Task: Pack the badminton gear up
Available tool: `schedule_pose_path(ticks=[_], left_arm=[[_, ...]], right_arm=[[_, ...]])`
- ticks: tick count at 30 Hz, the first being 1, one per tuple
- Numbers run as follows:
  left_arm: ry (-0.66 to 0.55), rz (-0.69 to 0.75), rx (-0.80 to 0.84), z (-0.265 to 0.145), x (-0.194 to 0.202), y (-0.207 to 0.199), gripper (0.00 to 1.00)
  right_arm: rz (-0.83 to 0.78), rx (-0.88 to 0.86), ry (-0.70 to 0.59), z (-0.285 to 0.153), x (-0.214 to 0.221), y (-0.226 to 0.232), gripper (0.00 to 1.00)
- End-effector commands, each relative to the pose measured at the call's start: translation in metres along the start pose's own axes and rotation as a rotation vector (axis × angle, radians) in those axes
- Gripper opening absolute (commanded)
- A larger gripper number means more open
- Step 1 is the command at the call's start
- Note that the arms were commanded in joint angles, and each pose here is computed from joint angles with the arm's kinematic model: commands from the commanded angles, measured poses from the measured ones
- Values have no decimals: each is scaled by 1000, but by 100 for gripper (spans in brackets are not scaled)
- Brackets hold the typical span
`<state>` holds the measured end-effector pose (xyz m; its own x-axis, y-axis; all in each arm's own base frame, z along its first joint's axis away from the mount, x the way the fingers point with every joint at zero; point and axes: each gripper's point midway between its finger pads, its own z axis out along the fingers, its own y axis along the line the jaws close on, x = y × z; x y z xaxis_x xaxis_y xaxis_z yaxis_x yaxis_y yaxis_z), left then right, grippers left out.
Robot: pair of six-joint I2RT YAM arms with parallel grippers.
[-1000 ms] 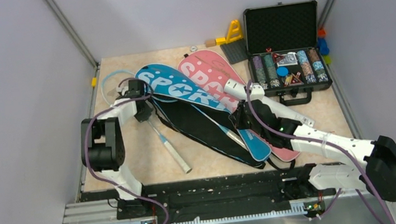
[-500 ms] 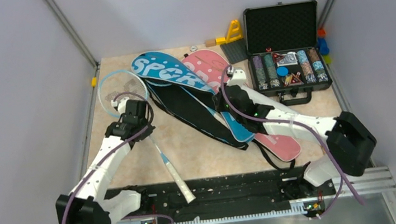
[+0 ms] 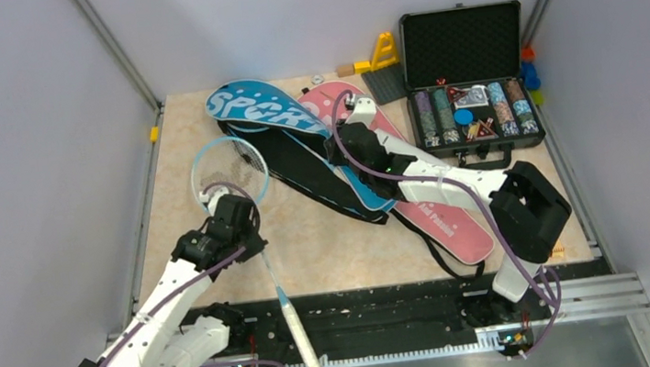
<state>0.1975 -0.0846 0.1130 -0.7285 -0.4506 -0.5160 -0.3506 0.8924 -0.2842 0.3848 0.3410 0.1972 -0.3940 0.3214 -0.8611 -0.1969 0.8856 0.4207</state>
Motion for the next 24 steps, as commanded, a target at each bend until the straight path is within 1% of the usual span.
schedule_pose_path(ticks=[1, 5, 12, 15, 21, 24], left_arm=[[106, 4, 119, -1, 29, -17, 0], [115, 9, 191, -1, 37, -25, 0], [56, 49, 305, -9, 20, -54, 0], [44, 72, 309, -7, 9, -65, 0], [-15, 136, 298, -2, -26, -95, 0], [-32, 164, 295, 10, -38, -111, 0]], right_arm=[[69, -83, -131, 1, -54, 31, 0], [64, -86, -127, 1, -52, 30, 0], [44, -103, -97, 0, -42, 30, 0], [45, -118, -90, -3, -40, 31, 0], [36, -175, -56, -10, -27, 34, 0], [35, -194, -37, -12, -21, 34, 0]])
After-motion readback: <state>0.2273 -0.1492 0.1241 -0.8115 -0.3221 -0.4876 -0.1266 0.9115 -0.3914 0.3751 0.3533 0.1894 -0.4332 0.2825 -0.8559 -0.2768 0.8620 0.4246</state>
